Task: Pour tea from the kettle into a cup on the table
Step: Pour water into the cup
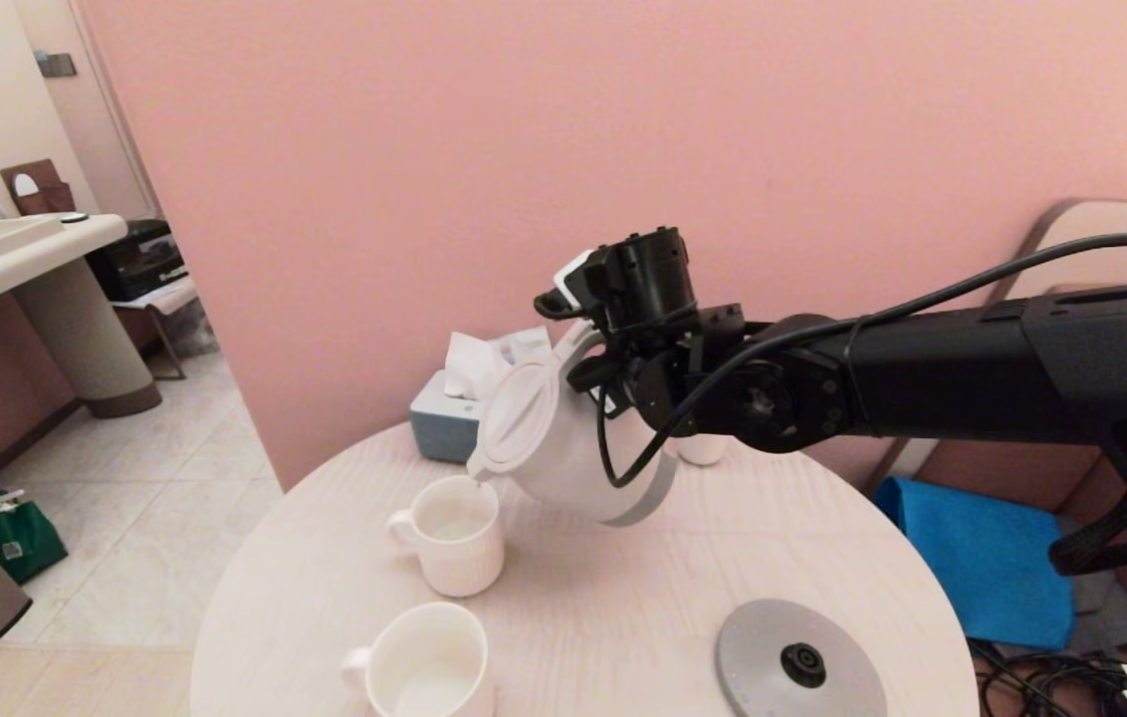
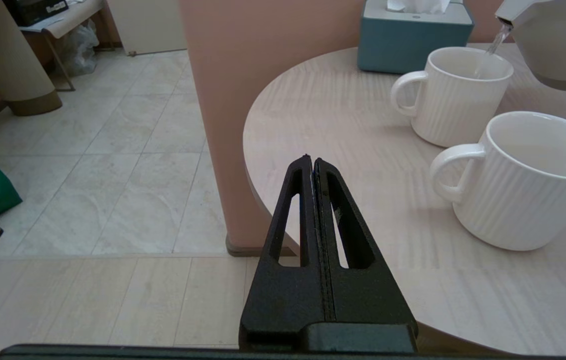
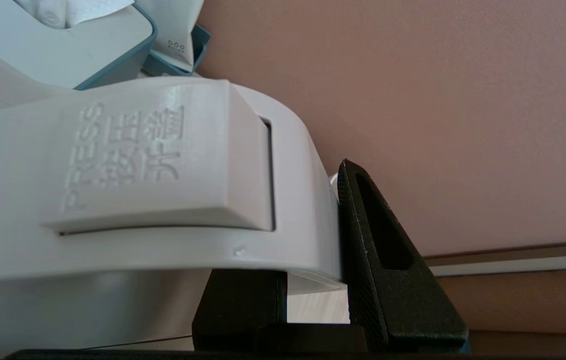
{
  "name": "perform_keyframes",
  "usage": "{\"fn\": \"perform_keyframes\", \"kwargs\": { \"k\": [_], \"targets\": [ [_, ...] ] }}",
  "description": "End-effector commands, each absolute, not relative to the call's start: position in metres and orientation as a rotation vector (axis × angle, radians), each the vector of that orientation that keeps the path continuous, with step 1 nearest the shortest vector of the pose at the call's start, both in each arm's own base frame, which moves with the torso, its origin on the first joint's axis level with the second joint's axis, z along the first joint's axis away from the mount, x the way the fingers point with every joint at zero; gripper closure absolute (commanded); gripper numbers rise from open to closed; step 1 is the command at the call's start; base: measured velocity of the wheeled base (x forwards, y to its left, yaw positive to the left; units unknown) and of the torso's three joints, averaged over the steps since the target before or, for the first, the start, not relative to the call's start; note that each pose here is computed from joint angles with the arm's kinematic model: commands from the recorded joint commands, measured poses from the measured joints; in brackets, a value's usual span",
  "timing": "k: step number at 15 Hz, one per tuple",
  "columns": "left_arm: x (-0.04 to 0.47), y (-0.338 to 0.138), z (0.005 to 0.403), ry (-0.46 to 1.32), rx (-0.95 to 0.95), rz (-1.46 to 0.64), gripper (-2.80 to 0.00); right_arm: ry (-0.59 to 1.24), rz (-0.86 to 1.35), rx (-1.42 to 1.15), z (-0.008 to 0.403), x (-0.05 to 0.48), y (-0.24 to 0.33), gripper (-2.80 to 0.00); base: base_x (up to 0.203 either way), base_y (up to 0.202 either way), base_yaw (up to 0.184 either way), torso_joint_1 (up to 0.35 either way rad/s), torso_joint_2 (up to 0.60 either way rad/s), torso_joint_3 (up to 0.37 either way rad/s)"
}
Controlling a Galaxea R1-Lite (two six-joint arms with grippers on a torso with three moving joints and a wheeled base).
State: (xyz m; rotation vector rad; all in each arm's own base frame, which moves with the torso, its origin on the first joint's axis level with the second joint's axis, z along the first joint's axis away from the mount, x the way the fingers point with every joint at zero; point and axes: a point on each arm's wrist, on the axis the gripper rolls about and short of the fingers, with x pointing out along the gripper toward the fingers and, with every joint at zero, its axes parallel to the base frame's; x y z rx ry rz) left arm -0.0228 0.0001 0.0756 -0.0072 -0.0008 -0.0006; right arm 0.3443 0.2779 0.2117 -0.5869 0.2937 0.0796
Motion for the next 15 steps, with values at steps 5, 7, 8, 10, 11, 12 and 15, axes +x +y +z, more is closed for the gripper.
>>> {"fn": "perform_keyframes", "kwargs": {
  "k": [5, 7, 8, 10, 11, 12, 15],
  "targets": [
    [-0.023, 0.0, 0.076, -0.001, -0.008, 0.0, 0.0, 0.298, 0.075, -0.589, 0.209, 0.344, 0.278, 0.0, 0.0, 0.0, 0.0, 0.0, 0.0, 0.0],
    [-0.023, 0.0, 0.076, -0.002, -0.008, 0.0, 0.0, 0.305, 0.072, -0.554, 0.207, 0.343, 0.278, 0.0, 0.0, 0.0, 0.0, 0.0, 0.0, 0.0],
    [-0.023, 0.0, 0.076, 0.0, -0.008, 0.0, 0.0, 0.313, 0.066, -0.52, 0.205, 0.343, 0.278, 0.0, 0.0, 0.0, 0.0, 0.0, 0.0, 0.0],
    [-0.023, 0.0, 0.076, -0.002, -0.008, 0.0, 0.0, 0.341, 0.058, -0.47, 0.196, 0.341, 0.276, 0.0, 0.0, 0.0, 0.0, 0.0, 0.0, 0.0],
    [-0.023, 0.0, 0.076, -0.001, -0.008, 0.0, 0.0, 0.347, 0.055, -0.437, 0.195, 0.339, 0.275, 0.0, 0.0, 0.0, 0.0, 0.0, 0.0, 0.0],
    [-0.023, 0.0, 0.076, -0.001, -0.008, 0.0, 0.0, 0.35, 0.053, -0.397, 0.194, 0.339, 0.274, 0.0, 0.0, 0.0, 0.0, 0.0, 0.0, 0.0],
    [-0.023, 0.0, 0.076, 0.0, -0.008, 0.0, 0.0, 0.382, 0.034, -0.314, 0.185, 0.336, 0.268, 0.0, 0.0, 0.0, 0.0, 0.0, 0.0, 0.0]
  ]
}}
